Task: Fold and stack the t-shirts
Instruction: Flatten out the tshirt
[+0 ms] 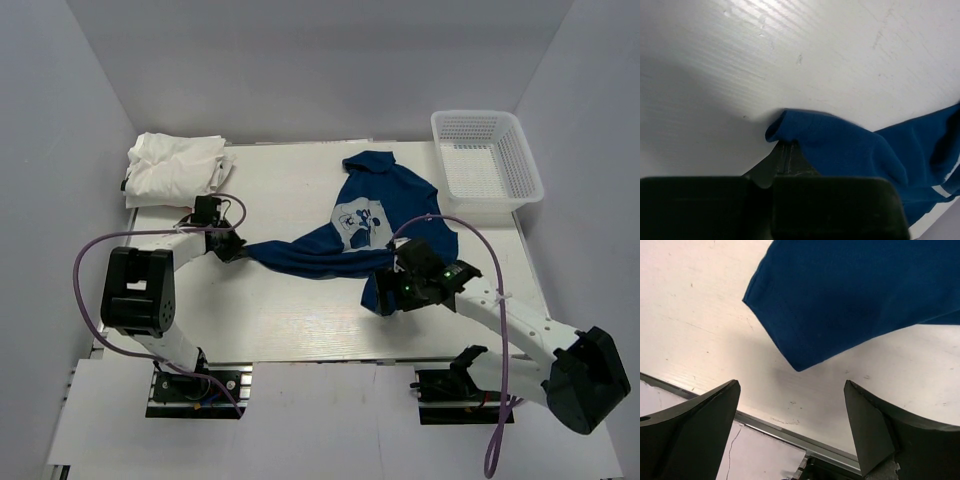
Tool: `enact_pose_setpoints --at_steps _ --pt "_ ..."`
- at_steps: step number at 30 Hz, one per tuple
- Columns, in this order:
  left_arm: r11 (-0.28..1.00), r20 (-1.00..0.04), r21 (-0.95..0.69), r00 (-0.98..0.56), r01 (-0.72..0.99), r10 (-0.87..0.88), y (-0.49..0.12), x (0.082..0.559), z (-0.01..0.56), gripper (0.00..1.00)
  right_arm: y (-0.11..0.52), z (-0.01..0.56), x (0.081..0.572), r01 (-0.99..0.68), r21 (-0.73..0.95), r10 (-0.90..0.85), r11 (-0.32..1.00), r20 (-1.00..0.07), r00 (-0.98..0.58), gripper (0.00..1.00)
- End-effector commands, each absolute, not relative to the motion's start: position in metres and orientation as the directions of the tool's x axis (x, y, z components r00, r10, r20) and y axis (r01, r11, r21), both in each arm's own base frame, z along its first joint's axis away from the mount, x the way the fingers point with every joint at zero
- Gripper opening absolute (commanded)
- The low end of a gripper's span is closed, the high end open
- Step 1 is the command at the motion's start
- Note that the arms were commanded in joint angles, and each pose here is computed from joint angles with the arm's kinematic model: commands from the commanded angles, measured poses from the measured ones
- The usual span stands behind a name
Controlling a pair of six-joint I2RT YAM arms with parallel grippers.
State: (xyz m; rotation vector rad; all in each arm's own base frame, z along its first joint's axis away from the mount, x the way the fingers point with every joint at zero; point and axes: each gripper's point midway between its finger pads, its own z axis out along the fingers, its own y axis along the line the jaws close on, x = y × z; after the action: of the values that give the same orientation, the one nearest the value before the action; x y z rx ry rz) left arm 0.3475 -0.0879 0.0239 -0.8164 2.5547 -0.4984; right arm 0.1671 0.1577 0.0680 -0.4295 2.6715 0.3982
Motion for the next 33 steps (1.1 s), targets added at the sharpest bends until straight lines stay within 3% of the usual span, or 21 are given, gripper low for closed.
enact_pose_setpoints --at_steps 1,7,12,15,16,19,21,23,28,33 --pt "0.765 -0.341 -0.516 -0.727 -0.385 -0.596 -0.092 0.362 0.046 0.0 0.158 0.059 0.166 -0.321 0.175 -0.231 0.931 -0.401 -0.886 0.9" --pt "0.776 -0.373 -0.522 -0.724 -0.354 -0.581 -0.091 0.354 0.067 0.0 0.155 0.035 0.178 -0.256 0.015 -0.234 0.966 -0.363 -0.902 0.9" --pt "0.786 -0.424 -0.532 -0.704 -0.315 -0.57 -0.088 0.346 0.087 0.0 0.159 0.03 0.209 -0.157 -0.026 -0.152 0.987 -0.456 -0.877 0.9" --pt "0.794 -0.441 -0.523 -0.699 -0.31 -0.563 -0.086 0.342 0.093 0.0 0.164 0.028 0.22 -0.159 -0.029 -0.154 0.987 -0.474 -0.867 0.79" --pt "0.793 -0.454 -0.53 -0.69 -0.299 -0.564 -0.086 0.343 0.1 0.0 0.168 0.029 0.224 -0.156 -0.017 -0.144 0.988 -0.488 -0.861 0.66" --pt "0.799 -0.474 -0.526 -0.681 -0.29 -0.559 -0.083 0.341 0.107 0.0 0.168 0.026 0.231 -0.137 -0.016 -0.126 0.99 -0.512 -0.85 0.53" --pt "0.804 -0.488 -0.527 -0.676 -0.276 -0.552 -0.083 0.341 0.111 0.0 0.17 0.029 0.241 -0.138 -0.023 -0.128 0.99 -0.547 -0.827 0.3" --pt "0.811 -0.507 -0.527 -0.67 -0.256 -0.542 -0.083 0.344 0.118 0.0 0.165 0.037 0.25 -0.102 -0.067 -0.122 0.993 -0.569 -0.813 0.0" --pt "0.835 -0.598 -0.513 -0.615 -0.198 -0.513 -0.077 0.357 0.171 0.0 0.13 0.096 0.261 0.022 -0.177 -0.102 0.984 -0.659 -0.746 0.0" --pt "0.855 -0.74 -0.511 -0.459 -0.092 -0.492 -0.072 0.372 0.276 0.0 0.098 0.237 0.283 0.159 -0.136 -0.043 0.978 -0.874 -0.485 0.0"
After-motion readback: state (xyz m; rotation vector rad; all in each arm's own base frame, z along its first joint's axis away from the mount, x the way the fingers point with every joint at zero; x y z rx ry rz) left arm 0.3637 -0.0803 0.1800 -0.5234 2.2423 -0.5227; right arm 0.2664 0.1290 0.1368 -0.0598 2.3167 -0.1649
